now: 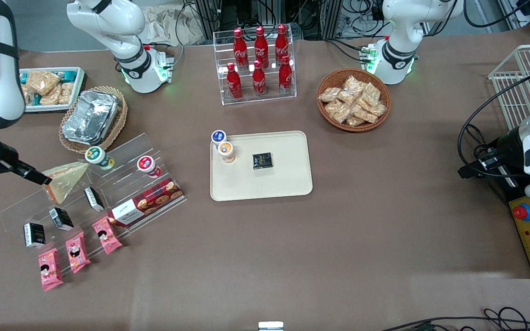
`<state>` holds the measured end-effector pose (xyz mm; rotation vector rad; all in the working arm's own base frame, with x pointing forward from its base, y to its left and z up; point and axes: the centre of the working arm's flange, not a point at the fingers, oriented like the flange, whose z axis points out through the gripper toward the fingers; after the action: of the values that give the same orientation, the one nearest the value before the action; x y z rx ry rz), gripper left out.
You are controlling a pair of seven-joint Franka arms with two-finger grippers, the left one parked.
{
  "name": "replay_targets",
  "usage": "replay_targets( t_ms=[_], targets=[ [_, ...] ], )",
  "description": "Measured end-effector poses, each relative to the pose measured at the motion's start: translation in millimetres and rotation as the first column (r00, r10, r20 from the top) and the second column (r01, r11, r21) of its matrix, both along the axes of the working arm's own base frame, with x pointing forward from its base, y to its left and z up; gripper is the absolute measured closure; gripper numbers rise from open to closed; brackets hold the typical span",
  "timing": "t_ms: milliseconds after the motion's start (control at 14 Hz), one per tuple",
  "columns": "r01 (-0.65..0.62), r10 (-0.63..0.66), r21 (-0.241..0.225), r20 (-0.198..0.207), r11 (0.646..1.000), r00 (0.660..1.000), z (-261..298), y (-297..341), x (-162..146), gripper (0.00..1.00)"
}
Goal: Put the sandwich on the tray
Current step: 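Reach the right gripper to the wrapped sandwich in the acrylic stand and grasp it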
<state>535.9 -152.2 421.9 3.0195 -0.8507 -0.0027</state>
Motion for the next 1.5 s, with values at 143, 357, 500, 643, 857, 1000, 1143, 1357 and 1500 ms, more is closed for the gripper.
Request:
replay_targets(
  t_ms=[143, 357, 500, 643, 857, 1000, 1143, 1357, 1500],
  targets=[
    [-0.002, 0.002, -0.001, 0.003, 1.000, 1.000, -14, 2, -4, 0.01],
    [-0.007, 0.007, -0.002, 0.006, 1.000, 1.000, -26, 6, -7, 0.01],
    [-0.008, 0.008, -0.003, 0.011, 1.000, 1.000, -36, 7, -10, 0.01],
    [-0.008, 0.008, -0.002, 0.007, 1.000, 1.000, -44, 8, -13, 0.01],
    [-0.009, 0.009, 0.001, -0.003, 1.000, 1.000, -50, 9, -16, 0.05],
    [-0.011, 0.011, 0.002, -0.006, 1.000, 1.000, -51, 10, -16, 0.24],
    [-0.012, 0.012, 0.002, -0.007, 1.000, 1.000, -52, 11, -16, 0.46],
    [-0.012, 0.012, 0.002, -0.006, 1.000, 1.000, -52, 11, -16, 0.63],
    [-0.013, 0.013, 0.001, -0.004, 1.000, 1.000, -51, 11, -15, 0.65]
  ],
)
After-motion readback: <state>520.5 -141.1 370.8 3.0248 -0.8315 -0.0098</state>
